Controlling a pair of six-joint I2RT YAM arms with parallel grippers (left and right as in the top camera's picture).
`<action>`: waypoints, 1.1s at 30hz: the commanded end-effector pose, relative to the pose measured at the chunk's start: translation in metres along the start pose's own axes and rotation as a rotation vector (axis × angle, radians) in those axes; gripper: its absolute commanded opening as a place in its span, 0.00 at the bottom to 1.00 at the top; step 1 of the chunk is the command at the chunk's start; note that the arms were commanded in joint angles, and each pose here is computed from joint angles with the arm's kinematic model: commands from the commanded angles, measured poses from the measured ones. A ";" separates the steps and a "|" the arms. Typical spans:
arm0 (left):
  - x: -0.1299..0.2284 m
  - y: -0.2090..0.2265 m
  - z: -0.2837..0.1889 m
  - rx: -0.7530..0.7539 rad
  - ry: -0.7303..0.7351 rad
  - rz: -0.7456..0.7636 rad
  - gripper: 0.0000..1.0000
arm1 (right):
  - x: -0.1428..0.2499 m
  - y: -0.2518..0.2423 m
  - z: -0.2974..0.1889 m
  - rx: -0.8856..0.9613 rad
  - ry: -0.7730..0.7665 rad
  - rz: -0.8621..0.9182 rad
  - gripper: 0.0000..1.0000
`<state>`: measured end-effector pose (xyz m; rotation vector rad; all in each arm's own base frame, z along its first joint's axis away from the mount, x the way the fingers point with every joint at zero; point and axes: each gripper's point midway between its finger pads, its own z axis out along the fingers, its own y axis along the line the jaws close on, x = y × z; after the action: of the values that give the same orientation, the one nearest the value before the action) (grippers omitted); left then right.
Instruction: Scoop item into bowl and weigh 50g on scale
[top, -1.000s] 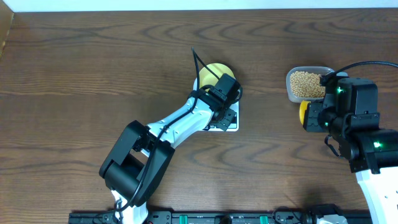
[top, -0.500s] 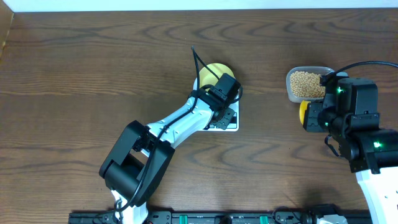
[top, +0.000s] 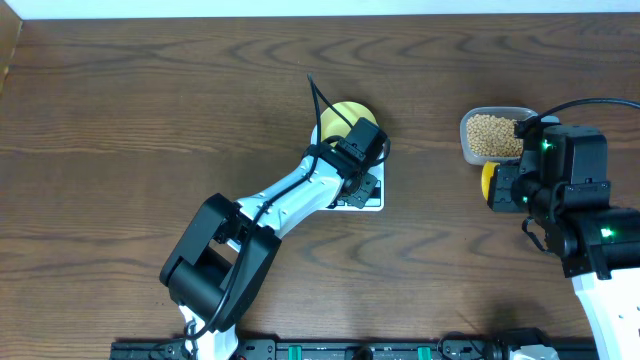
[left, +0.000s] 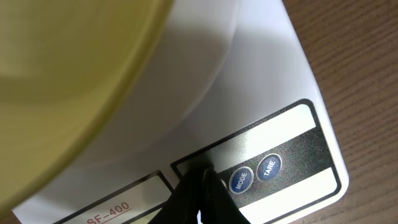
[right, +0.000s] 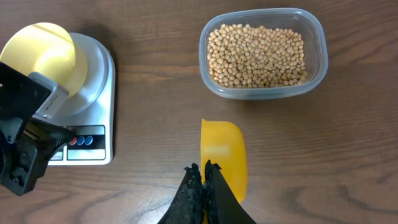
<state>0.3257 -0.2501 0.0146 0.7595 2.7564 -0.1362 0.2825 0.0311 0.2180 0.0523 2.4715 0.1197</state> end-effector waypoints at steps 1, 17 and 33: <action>0.041 0.024 0.034 -0.096 0.144 -0.018 0.07 | -0.005 -0.001 -0.003 0.000 -0.014 -0.005 0.01; 0.043 0.024 0.031 -0.097 0.153 -0.018 0.07 | -0.005 -0.001 -0.003 0.000 -0.012 -0.005 0.01; 0.023 0.024 -0.063 -0.081 0.010 -0.025 0.07 | -0.005 -0.002 -0.003 0.005 -0.012 -0.031 0.01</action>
<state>0.2993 -0.2118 0.0406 0.7499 2.8237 -0.0193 0.2823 0.0310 0.2179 0.0373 2.4721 0.1136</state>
